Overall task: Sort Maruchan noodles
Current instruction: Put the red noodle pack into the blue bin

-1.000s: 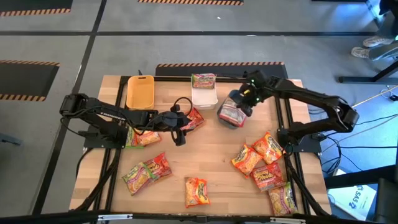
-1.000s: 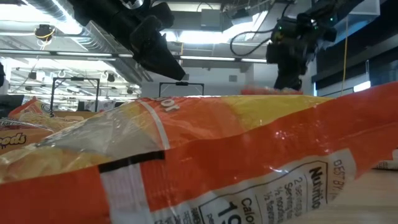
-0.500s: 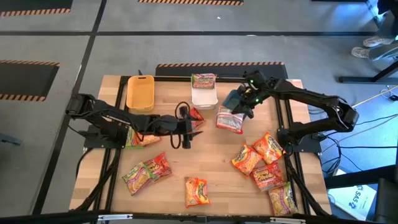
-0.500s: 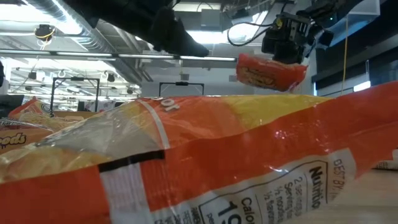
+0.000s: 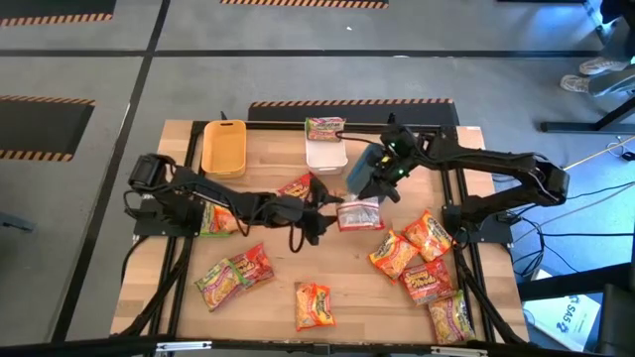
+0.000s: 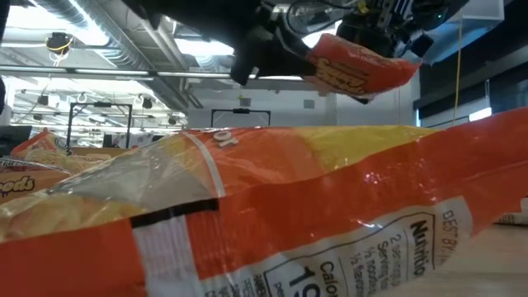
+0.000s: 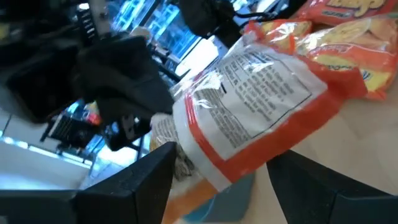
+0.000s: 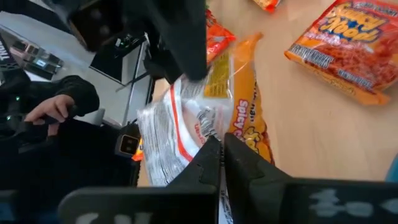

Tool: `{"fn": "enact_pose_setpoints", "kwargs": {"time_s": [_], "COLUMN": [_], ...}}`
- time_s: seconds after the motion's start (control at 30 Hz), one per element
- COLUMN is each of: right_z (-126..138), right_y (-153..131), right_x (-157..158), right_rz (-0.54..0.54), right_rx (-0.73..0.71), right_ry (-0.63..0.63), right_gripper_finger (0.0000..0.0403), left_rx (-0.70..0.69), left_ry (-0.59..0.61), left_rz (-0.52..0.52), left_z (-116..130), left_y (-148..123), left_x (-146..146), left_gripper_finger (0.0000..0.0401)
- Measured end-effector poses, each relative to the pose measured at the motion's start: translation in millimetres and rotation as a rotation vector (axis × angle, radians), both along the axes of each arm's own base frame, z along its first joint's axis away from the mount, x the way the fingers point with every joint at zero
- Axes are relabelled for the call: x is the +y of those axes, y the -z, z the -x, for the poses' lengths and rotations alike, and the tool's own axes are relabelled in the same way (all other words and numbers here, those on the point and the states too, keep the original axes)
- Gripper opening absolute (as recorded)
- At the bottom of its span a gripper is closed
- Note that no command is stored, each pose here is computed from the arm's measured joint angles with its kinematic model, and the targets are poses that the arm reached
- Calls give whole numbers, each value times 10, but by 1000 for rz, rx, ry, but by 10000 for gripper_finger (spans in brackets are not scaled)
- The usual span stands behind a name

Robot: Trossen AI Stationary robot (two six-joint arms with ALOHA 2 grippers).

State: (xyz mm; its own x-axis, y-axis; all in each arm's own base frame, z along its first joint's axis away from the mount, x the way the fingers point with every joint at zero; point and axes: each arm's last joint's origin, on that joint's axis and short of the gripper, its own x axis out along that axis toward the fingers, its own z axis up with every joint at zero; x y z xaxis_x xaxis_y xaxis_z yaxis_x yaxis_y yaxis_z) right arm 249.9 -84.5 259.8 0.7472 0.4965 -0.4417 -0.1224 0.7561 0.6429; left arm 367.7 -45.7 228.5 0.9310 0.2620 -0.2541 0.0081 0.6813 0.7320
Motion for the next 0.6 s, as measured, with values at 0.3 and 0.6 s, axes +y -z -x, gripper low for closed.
{"fn": "enact_pose_setpoints", "kwargs": {"time_s": [0.3, 0.6], "right_z": [-84, -118], "right_y": [53, 50], "right_x": [60, 77], "right_rz": [18, 8], "right_rx": [35, 29], "right_ry": [34, 42], "right_gripper_finger": [0, 21], "left_rx": [-3, -33], "left_ry": [27, 10], "left_rz": [-25, 46], "left_z": [-224, -232], "left_y": [46, 29], "left_x": [-87, -90], "left_gripper_finger": [240, 147]}}
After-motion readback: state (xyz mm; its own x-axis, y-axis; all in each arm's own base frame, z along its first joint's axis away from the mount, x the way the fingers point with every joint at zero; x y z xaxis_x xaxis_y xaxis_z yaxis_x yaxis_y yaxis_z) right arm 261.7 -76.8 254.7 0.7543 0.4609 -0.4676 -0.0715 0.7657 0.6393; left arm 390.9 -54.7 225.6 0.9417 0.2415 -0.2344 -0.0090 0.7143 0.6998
